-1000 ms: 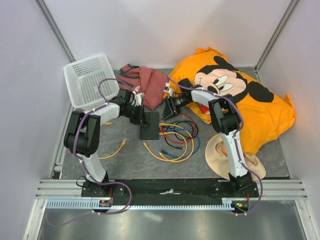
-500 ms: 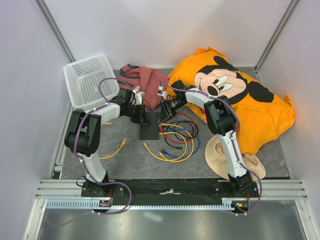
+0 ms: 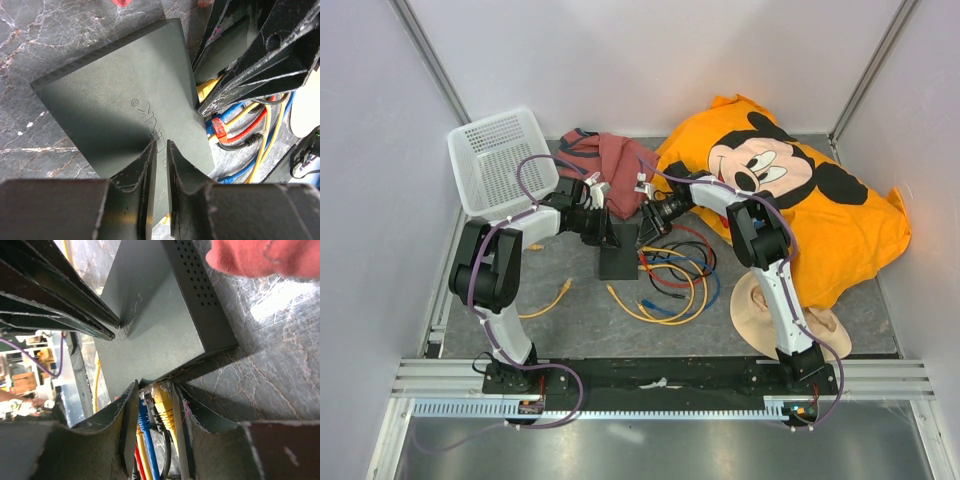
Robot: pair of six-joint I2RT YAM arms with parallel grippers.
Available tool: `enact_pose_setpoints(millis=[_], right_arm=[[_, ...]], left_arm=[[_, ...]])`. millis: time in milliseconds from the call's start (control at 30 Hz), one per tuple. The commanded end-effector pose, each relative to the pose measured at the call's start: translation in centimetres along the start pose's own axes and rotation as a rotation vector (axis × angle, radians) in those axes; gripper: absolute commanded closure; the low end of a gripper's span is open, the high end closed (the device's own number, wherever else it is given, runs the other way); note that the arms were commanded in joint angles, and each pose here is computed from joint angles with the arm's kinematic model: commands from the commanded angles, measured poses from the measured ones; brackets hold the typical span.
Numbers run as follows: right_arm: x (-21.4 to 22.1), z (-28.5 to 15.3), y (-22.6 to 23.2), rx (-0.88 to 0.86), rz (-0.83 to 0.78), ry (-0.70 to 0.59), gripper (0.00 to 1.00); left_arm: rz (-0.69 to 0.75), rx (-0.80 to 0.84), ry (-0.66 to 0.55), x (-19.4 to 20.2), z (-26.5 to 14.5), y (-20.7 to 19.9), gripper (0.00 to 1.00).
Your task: Pull the plug from the switch port
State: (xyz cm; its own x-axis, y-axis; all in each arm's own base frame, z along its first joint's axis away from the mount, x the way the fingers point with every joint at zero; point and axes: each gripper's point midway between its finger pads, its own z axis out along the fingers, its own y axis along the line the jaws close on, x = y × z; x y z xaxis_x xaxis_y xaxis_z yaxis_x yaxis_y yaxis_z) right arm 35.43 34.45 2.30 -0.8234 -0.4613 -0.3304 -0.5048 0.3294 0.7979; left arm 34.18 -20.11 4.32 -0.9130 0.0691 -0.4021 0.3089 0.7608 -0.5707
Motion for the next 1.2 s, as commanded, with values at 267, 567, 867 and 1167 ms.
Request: enact_pose_setpoints(millis=[267,567,867,1167], right_arm=[[4.5,1.8,-5.3,0.059,-0.017,0.133,0.63],[4.8,1.3,-5.7,0.058,-0.127,0.171,0.64],[3.9,1.6,-7.0,0.096,-0.134,0.161,0.78],[2.3,1.4,-6.9,0.212,-0.042,0.122,0.86]], left_arm=[[-0.003,-0.056,0.004,0.8,0.4,1.3,0.78],[0.006,-0.057,0.009,0.7,0.5,1.4,0.77],[0.012,-0.065,0.019,0.6,0.7,1.6,0.77],[0.01,-0.063,0.028,0.5,0.9,1.7,0.77]])
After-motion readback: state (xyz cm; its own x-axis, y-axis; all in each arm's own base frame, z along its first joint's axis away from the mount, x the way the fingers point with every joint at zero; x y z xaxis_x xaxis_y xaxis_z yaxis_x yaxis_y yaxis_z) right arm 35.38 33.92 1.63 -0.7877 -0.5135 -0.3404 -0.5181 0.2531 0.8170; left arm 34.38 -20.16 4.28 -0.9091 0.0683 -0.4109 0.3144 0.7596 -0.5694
